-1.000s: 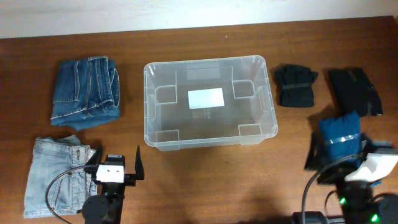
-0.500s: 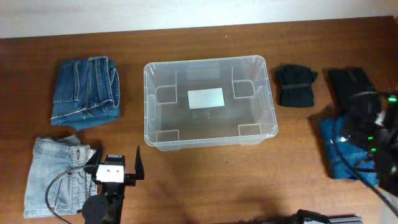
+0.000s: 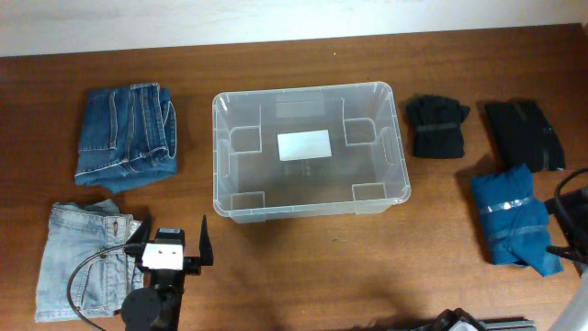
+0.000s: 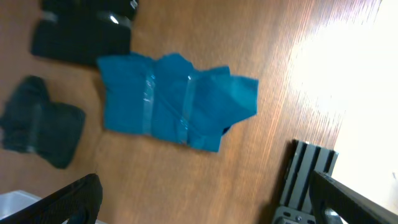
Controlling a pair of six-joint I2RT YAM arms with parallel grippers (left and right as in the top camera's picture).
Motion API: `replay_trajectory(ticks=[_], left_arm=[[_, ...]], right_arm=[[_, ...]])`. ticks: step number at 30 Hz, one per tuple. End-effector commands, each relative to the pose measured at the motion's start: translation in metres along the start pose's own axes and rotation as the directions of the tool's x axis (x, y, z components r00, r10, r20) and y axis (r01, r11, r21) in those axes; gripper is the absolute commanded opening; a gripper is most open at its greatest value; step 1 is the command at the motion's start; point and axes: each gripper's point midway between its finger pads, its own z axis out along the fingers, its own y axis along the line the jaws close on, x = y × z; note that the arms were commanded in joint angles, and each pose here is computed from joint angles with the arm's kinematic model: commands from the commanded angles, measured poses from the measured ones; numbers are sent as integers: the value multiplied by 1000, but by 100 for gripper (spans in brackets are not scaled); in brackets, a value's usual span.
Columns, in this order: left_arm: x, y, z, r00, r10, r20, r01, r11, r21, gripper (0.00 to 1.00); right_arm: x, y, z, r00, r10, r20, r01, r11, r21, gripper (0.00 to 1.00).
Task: Pack container
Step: 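Move the right gripper over the folded teal striped garment, then lower the right gripper and grasp the teal striped garment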
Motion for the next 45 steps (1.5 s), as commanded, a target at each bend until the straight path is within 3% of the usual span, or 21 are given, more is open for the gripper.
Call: replay_trajectory(ticks=[1, 4, 11, 19, 22, 26, 30, 38, 45], left_arm=[[1, -1, 0, 1000, 16, 4, -16, 1000, 8, 99], [1, -1, 0, 1000, 16, 4, -16, 1000, 8, 99], [1, -1, 0, 1000, 16, 4, -16, 1000, 8, 99], [1, -1, 0, 1000, 16, 4, -16, 1000, 8, 99], [1, -1, 0, 1000, 16, 4, -16, 1000, 8, 99], [1, -1, 0, 1000, 16, 4, -16, 1000, 8, 100], [1, -1, 0, 1000, 16, 4, -16, 1000, 8, 99], [1, -1, 0, 1000, 16, 4, -16, 1000, 8, 99], [1, -1, 0, 1000, 16, 4, -16, 1000, 8, 99]], right_arm=[[9, 2, 23, 997, -46, -67, 46, 999, 6, 98], [15, 17, 48, 981, -156, -118, 152, 987, -49, 98], [33, 41, 92, 914, -287, -287, 245, 954, -174, 98], [71, 63, 106, 816, -290, -500, 145, 940, -308, 98], [63, 57, 119, 813, -397, -426, 314, 915, -255, 98], [61, 63, 127, 807, -459, -371, 432, 888, -159, 98], [74, 81, 122, 726, -617, -303, 637, 770, -43, 98], [57, 80, 111, 675, -711, -197, 737, 636, 229, 98], [65, 67, 121, 566, -760, -321, 825, 513, 238, 98]])
